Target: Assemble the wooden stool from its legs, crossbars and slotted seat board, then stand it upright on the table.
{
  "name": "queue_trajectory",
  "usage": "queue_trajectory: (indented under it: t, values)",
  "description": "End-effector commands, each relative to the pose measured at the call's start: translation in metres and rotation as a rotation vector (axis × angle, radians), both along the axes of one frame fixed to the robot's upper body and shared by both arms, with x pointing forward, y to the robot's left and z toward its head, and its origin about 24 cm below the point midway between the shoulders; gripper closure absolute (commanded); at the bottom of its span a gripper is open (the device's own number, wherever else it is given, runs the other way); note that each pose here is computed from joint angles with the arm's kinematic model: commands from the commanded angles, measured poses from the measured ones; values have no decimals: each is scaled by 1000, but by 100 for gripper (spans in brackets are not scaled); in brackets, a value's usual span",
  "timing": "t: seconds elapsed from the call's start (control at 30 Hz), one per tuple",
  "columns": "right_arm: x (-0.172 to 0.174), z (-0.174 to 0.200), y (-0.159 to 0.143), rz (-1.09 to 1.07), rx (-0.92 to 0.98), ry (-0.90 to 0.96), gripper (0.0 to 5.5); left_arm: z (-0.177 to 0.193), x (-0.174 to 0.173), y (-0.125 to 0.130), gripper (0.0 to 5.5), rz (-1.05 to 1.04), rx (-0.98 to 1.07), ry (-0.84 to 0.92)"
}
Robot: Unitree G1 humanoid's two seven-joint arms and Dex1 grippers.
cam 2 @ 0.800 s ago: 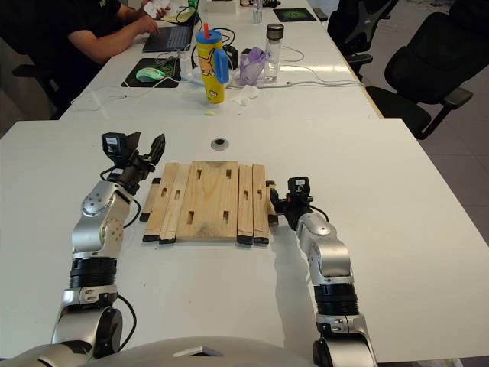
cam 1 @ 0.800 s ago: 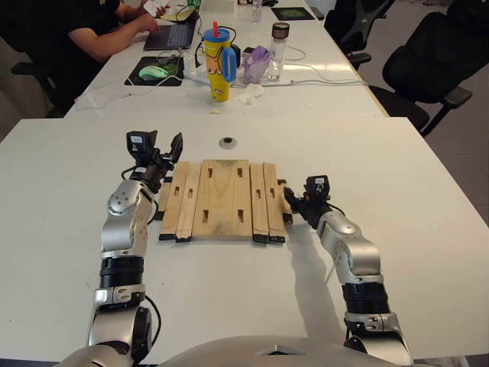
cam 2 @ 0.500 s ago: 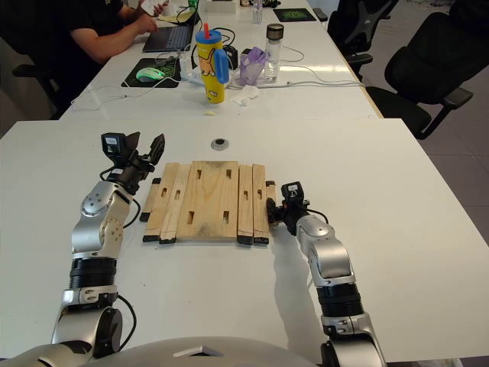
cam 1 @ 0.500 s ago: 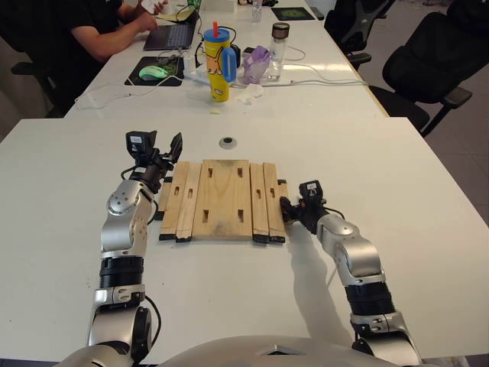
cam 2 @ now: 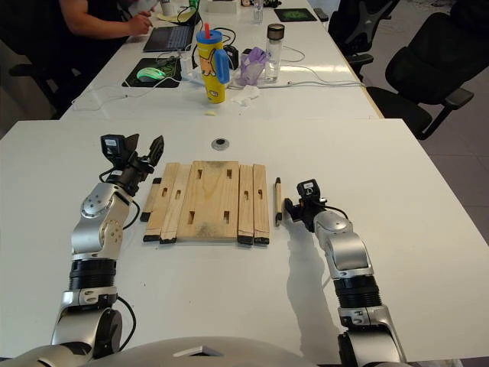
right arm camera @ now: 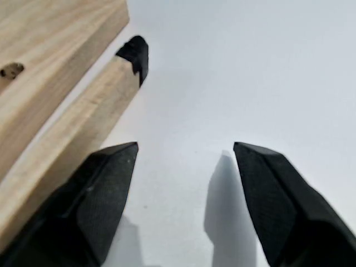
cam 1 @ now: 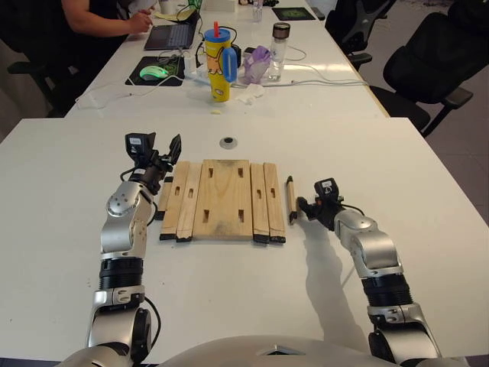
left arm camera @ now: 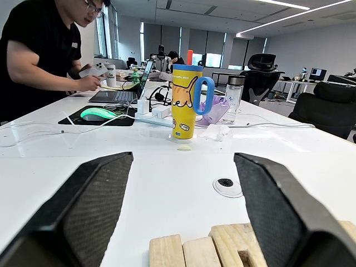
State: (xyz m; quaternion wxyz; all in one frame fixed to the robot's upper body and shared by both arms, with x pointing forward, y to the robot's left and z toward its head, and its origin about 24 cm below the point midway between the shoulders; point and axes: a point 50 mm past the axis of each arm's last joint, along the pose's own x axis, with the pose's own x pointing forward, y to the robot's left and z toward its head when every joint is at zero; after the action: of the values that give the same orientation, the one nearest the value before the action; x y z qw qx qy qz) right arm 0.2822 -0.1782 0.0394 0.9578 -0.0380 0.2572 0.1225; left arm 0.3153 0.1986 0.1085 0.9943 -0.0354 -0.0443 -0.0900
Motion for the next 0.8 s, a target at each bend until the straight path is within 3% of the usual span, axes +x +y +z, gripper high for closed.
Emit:
queue_trajectory:
  t: [0.03, 0.23, 0.53, 0.8]
  values:
    - [0, 8, 8, -8, 89, -44, 232, -3, -2, 2, 210, 6, 9, 12]
    - [6, 24, -6, -116, 49, -150, 232, -3, -2, 1, 210, -1, 10, 11]
    - [-6, 24, 33, -25, 381, -23, 232, -4, -2, 1, 210, 0, 10, 18]
    - [-11, 13, 28, 6, 222, 60, 232, -4, -2, 1, 210, 3, 8, 21]
